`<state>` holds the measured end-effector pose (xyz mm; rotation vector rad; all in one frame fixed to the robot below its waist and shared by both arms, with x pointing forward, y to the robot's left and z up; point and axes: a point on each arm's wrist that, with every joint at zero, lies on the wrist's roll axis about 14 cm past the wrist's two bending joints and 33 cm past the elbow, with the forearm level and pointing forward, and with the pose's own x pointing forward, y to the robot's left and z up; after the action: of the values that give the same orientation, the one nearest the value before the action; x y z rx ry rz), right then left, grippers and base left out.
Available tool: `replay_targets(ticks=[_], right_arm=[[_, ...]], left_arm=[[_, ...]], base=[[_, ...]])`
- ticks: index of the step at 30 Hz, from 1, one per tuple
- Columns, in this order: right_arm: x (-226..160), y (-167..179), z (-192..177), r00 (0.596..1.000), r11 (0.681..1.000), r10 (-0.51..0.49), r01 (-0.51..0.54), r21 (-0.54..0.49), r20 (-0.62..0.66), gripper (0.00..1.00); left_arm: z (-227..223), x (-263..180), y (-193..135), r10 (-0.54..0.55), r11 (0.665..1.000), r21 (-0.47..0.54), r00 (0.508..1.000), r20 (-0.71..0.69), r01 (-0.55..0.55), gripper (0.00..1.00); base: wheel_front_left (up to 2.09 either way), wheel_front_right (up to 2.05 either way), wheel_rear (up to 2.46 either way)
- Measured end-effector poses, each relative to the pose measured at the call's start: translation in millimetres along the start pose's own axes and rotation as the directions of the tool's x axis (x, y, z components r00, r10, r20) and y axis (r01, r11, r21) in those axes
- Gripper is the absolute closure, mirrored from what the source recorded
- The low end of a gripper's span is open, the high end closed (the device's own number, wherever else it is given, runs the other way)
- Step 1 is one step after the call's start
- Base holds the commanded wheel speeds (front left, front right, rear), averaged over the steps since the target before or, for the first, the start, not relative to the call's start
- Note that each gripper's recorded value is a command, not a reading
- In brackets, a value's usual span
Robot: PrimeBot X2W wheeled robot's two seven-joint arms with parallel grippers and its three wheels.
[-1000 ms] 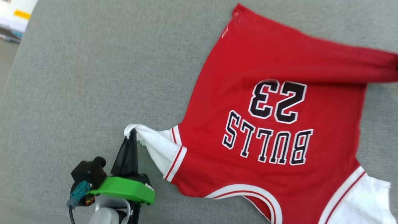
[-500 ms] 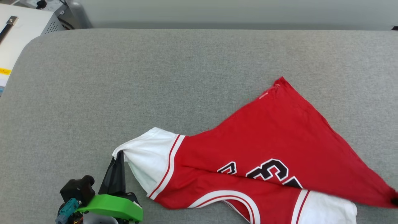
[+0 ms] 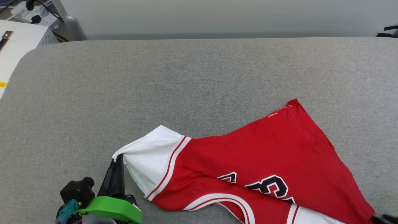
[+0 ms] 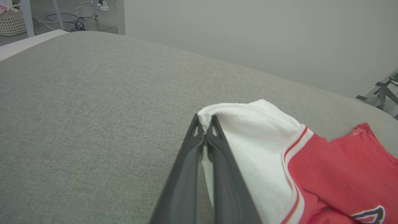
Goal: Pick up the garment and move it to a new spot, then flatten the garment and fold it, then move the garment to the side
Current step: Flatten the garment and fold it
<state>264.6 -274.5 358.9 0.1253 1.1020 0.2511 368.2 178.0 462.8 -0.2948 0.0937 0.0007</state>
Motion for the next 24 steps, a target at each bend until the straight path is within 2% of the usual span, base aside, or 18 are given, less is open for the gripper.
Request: replay_targets(ticks=[4,9,12,15,17,20,24], right_arm=[[-14.4,-5.3,66.3,0.973,0.999,-0.019,0.029,-0.038,0.231,0.00],[-45.8,9.2,155.9,0.876,0.987,0.021,0.058,-0.148,0.482,0.00],[-59.4,26.9,195.8,0.829,0.971,0.065,0.076,-0.227,0.555,0.00],[-64.0,47.9,226.1,0.813,0.949,0.112,0.083,-0.303,0.572,0.00],[-59.1,61.6,237.9,0.827,0.932,0.137,0.078,-0.353,0.545,0.00],[-38.0,76.7,240.1,0.888,0.906,0.148,0.055,-0.420,0.435,0.00],[-2.7,78.7,232.1,0.965,0.886,0.098,0.026,-0.463,0.242,0.00]], left_arm=[[1.7,-0.5,-0.6,0.001,1.000,0.001,1.000,0.004,-0.001,1.00],[3.7,-1.4,-1.8,-0.001,1.000,-0.001,1.000,0.009,0.001,1.00],[2.5,-1.9,-3.2,-0.004,1.000,-0.002,1.000,0.006,0.004,1.00],[0.2,-1.6,-2.6,0.002,1.000,-0.001,1.000,-0.001,-0.002,1.00],[-0.5,-0.1,-2.2,0.006,1.000,0.003,1.000,-0.002,-0.006,1.00],[-0.7,3.9,-3.2,0.006,1.000,0.004,1.000,-0.001,-0.006,1.00],[-1.6,11.1,-7.0,0.004,1.000,0.001,1.000,0.004,-0.004,1.00]], base=[[0.00,0.00,0.00],[0.00,0.00,0.00],[0.00,0.00,0.00],[0.00,0.00,0.00],[0.00,0.00,0.00],[0.00,0.00,0.00],[0.00,0.00,0.00]])
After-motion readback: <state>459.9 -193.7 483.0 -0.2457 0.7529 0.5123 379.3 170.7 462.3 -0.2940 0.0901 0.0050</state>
